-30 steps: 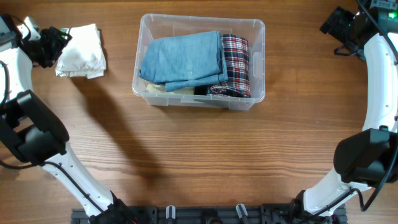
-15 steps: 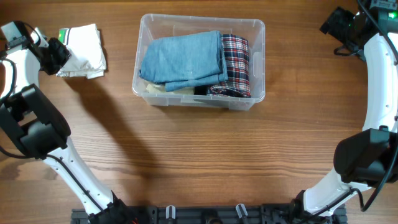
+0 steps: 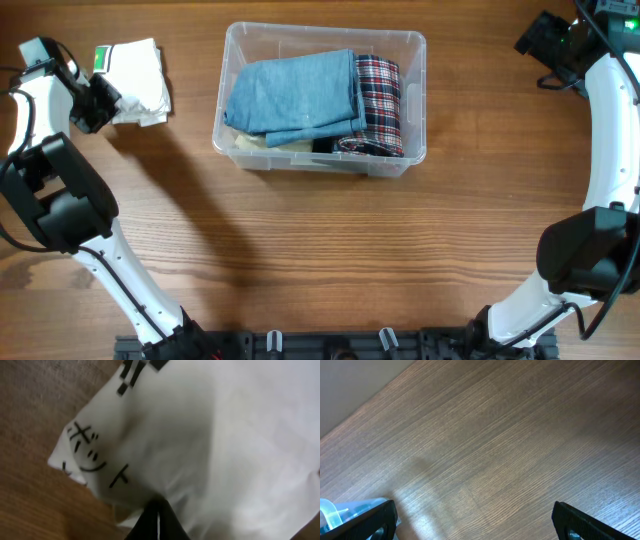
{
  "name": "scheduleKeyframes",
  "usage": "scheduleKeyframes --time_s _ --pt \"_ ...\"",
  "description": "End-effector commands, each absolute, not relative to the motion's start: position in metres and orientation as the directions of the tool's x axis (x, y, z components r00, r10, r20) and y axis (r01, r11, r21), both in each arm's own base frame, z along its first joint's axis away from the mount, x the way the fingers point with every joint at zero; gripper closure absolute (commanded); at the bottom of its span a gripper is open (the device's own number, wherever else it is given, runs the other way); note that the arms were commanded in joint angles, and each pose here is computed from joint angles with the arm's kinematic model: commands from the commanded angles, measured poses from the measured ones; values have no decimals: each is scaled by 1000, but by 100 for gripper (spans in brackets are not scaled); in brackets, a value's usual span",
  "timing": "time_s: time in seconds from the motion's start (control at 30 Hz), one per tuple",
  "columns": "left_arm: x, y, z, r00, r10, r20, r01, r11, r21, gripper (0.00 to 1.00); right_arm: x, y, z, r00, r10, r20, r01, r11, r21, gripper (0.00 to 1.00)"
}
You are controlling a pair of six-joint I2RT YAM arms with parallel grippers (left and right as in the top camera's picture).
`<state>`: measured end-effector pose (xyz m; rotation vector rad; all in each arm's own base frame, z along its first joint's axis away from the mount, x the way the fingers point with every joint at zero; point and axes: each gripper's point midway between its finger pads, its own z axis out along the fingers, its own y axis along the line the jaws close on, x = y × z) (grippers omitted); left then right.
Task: Pack container
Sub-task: 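Grasp the white printed shirt with the left gripper, then lift the white shirt with the left gripper and move it toward the box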
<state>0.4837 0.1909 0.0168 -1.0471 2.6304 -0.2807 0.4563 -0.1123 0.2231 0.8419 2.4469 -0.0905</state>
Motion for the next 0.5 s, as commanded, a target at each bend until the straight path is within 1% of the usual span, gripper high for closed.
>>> scheduleKeyframes --time_s 0.0,0.1,0.17,0.27,0.47 --pt "474 181 6 -713 -685 -152 -643 724 -248 96 458 -110 215 -659 561 -502 593 797 113 0" --pt "476 167 6 -731 -669 -134 -625 736 -260 96 458 -110 215 -659 561 -502 593 797 113 0" --pt "483 151 7 -749 -652 -123 -598 744 -298 96 458 -110 215 -659 561 -502 593 797 113 0" --pt "493 135 9 -769 -623 -145 -563 767 -307 96 458 -110 215 -659 560 -502 592 798 113 0" --pt "497 131 13 -773 -613 -163 -551 776 -307 96 458 -110 215 -659 560 -502 592 798 113 0"
